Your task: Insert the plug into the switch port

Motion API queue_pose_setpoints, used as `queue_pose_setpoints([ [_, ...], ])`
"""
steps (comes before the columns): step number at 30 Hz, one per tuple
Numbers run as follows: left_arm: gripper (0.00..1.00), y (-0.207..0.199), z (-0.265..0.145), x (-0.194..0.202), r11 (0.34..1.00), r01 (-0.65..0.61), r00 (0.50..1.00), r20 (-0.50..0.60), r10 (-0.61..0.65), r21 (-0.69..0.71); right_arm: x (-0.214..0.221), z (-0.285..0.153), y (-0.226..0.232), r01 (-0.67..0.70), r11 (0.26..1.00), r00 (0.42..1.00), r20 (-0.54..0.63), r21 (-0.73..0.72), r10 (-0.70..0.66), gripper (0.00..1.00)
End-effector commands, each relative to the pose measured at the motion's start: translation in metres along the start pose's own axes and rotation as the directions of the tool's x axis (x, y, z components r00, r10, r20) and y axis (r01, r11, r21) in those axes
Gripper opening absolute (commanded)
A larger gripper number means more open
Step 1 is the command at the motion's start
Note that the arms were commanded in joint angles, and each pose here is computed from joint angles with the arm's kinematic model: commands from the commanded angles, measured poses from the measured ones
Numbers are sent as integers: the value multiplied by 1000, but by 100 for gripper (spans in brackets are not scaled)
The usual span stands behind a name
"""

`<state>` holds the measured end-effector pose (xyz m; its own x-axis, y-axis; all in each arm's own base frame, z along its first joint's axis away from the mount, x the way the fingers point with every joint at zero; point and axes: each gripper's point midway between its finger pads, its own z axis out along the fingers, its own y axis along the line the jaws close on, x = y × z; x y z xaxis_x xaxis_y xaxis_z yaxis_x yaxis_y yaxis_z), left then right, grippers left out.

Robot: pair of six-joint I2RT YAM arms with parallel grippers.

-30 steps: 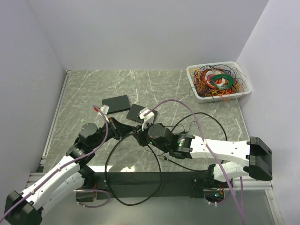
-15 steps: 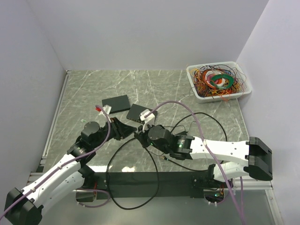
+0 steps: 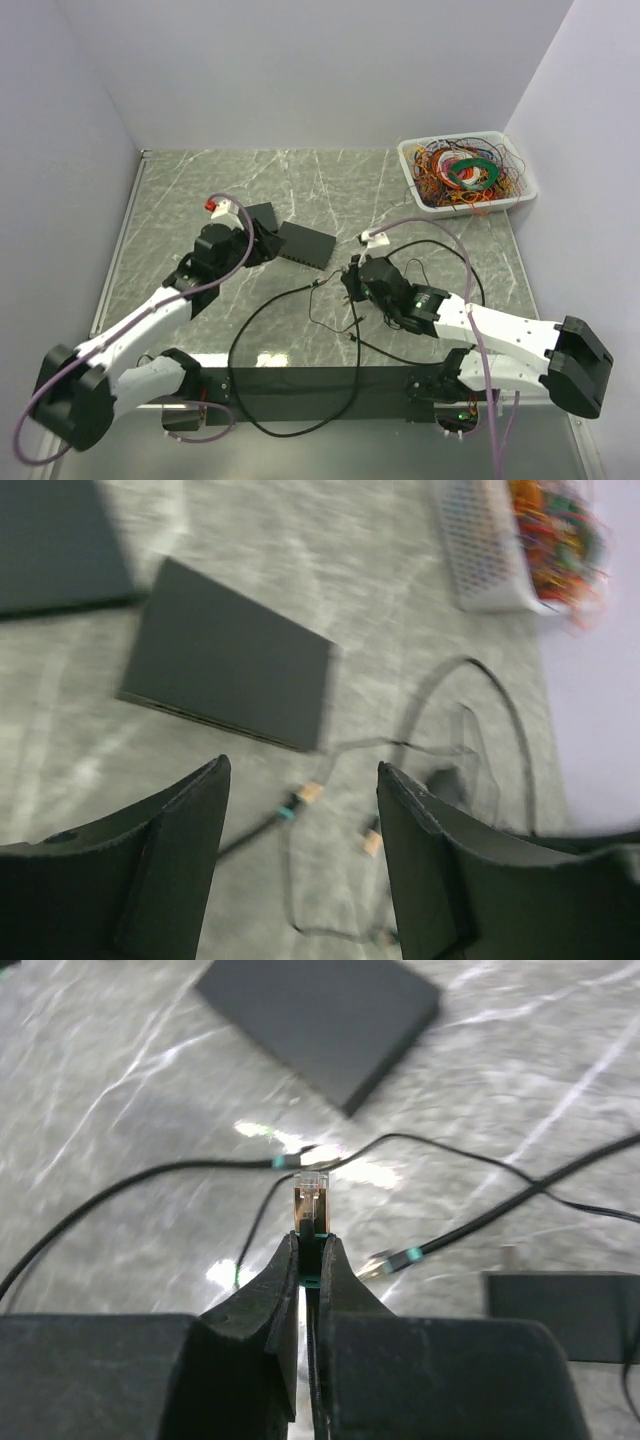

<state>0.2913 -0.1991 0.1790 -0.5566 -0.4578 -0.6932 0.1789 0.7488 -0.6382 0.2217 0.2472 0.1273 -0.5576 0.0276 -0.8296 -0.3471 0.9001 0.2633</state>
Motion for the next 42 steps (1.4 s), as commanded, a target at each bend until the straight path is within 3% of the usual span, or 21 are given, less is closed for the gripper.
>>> queue_pose_setpoints([
  [1,65,21,21,-25,1000,-1,998,70,1,-7,-16,12,-9,-90,995,996,22,45,89,0],
  [3,62,52,34,-24,998,39,998,59,-37,-39,-24,20,-11,-125,991,992,25,40,124,0],
  [11,58,83,80,-20,998,26,1000,14,-26,-50,-51,73,-36,-254,960,967,30,115,252,0],
  [21,56,108,110,3,996,58,998,-11,-59,-64,-29,142,-48,-298,931,948,-45,209,314,0],
  [33,54,85,106,38,995,65,995,-76,-59,71,-26,171,-56,-265,928,954,-70,261,292,0],
  [42,52,44,79,103,990,80,980,-191,-58,113,-40,202,-34,-232,957,963,-100,174,251,0],
])
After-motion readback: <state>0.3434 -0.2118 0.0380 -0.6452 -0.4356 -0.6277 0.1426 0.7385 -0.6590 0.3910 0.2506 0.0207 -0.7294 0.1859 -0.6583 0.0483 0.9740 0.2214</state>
